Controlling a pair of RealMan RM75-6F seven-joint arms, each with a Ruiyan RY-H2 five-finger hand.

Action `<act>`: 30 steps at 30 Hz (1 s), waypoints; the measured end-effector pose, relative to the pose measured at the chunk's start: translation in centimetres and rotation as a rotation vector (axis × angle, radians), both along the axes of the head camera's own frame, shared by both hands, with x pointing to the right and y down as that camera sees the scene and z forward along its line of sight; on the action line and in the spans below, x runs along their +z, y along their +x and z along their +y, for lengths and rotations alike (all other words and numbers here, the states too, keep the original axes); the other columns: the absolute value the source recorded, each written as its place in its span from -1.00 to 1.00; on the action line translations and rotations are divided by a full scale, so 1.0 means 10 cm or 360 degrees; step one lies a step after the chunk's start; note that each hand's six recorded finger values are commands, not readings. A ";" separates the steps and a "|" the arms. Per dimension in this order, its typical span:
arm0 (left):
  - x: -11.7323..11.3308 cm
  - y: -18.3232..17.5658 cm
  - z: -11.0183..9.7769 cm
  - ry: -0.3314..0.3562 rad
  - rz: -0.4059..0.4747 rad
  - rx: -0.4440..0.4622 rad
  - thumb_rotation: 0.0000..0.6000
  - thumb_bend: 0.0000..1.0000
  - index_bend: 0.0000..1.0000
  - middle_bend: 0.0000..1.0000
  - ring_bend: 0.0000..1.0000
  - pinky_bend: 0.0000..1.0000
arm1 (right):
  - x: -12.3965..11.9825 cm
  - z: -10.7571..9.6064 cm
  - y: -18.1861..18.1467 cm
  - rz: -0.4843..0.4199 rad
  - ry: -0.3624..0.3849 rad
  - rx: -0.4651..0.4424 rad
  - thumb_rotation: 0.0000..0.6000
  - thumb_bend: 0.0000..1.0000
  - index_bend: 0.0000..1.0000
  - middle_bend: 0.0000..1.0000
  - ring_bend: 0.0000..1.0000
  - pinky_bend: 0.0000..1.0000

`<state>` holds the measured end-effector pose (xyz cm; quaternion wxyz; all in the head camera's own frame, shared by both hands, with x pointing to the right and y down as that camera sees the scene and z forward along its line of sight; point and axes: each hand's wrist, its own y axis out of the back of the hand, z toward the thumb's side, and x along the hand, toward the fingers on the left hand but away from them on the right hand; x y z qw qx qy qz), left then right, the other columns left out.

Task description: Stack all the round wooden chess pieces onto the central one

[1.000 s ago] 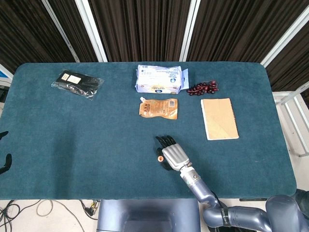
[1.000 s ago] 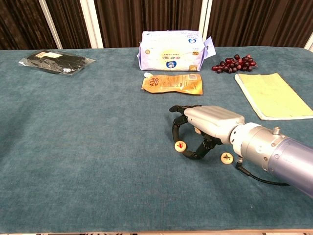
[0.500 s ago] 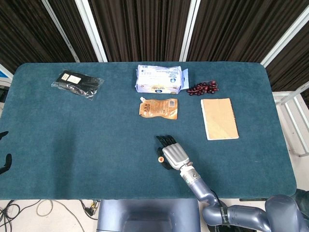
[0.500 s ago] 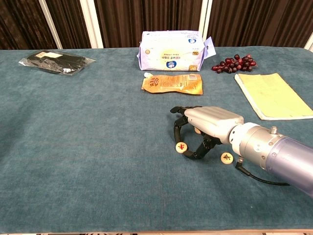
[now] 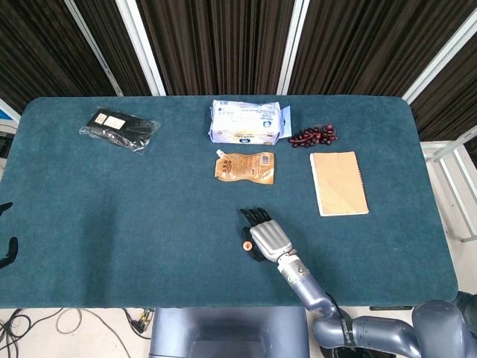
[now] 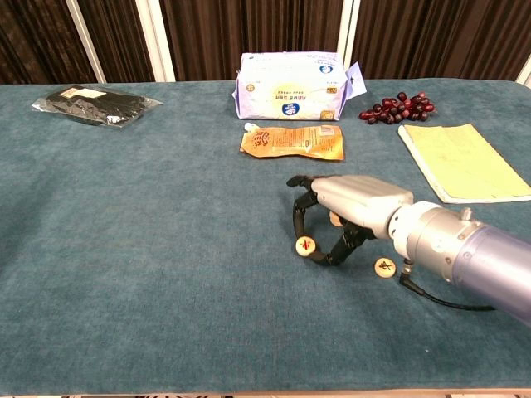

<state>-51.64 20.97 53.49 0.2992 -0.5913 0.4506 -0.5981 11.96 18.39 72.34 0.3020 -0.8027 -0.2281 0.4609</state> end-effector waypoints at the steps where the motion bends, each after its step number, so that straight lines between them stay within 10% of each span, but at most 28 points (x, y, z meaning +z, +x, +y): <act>1: 0.00 0.00 0.00 0.0000 0.0000 0.0000 1.00 -0.02 -0.68 -1.00 -1.00 -1.00 | -0.02 -0.02 0.00 -0.0005 0.0009 0.0003 1.00 -0.18 0.06 -1.00 -1.00 -1.00; 15: 0.00 0.00 0.00 0.0002 0.0002 0.0001 1.00 -0.02 -0.68 -1.00 -1.00 -1.00 | -0.21 -0.49 0.24 0.0041 0.0073 0.0131 1.00 -0.18 0.06 -1.00 -1.00 -1.00; 30: 0.00 0.00 0.00 0.0000 -0.0004 0.0001 1.00 -0.02 -0.68 -1.00 -1.00 -1.00 | -0.02 -0.56 0.42 0.0145 0.0019 0.0177 1.00 -0.18 0.06 -1.00 -1.00 -1.00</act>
